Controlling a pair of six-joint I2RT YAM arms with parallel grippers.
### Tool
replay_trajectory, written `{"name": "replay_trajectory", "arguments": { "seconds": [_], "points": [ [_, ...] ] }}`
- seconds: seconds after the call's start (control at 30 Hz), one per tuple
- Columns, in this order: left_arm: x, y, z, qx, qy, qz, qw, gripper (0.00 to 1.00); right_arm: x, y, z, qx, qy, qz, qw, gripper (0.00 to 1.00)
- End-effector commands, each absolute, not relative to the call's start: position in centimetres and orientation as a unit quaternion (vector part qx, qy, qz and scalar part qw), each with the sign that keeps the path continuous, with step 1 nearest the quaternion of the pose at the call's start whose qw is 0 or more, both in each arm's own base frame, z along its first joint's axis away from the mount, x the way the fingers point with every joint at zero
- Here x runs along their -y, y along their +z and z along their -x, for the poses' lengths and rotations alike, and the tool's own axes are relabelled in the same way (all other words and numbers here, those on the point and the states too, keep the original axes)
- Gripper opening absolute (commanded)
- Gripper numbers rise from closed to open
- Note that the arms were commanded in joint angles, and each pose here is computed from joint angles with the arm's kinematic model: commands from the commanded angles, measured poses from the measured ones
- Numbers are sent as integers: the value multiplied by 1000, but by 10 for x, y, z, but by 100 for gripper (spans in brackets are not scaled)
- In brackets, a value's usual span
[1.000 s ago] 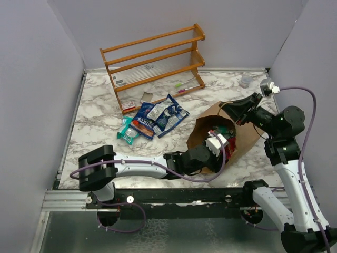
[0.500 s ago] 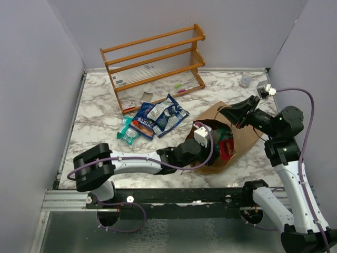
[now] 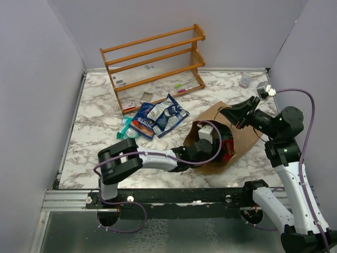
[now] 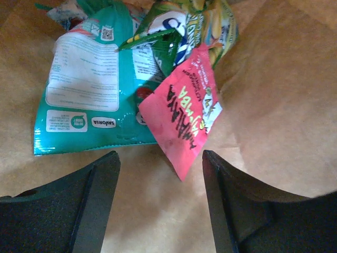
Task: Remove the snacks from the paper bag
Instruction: Take out the snack from the paper bag.
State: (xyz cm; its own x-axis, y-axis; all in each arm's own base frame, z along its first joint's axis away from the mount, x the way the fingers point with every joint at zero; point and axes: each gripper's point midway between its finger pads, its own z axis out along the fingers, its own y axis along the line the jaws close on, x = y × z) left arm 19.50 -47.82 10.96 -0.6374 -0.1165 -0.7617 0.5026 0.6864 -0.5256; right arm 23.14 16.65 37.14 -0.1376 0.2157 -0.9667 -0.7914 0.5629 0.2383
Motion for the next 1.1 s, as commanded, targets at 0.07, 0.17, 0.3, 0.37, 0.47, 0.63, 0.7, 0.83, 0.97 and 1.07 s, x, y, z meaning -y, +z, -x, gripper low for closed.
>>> {"name": "replay_trajectory", "arguments": {
  "seconds": [0.07,0.17,0.3,0.37,0.47,0.63,0.7,0.83,0.97,1.07],
  "points": [
    [505,114,-213,-793,-404,-100,445,66,-161,380,-234,-629,387,221,637,2],
    [515,106,-214,-789,-409,-112,445,58,-160,378,-235,-632,385,218,636,2],
    [525,111,-215,-773,-430,-125,449,54,-157,374,-239,-640,377,209,637,2],
    [527,115,-219,-769,-436,-125,450,45,-154,372,-242,-645,369,201,638,2],
    [525,123,-223,-763,-447,-129,449,27,-146,372,-246,-655,348,180,647,2],
    [505,142,-219,-756,-455,-140,449,10,-125,373,-256,-672,299,127,665,2],
    [496,148,-214,-755,-444,-159,456,3,-118,373,-259,-676,283,110,672,2],
    [474,166,-207,-749,-428,-184,471,0,-110,371,-264,-679,270,85,678,2],
    [452,195,-194,-726,-440,-205,487,0,-104,370,-269,-679,260,65,684,2],
    [433,206,-183,-716,-444,-222,491,0,-97,373,-271,-678,248,49,690,2]
  ]
}}
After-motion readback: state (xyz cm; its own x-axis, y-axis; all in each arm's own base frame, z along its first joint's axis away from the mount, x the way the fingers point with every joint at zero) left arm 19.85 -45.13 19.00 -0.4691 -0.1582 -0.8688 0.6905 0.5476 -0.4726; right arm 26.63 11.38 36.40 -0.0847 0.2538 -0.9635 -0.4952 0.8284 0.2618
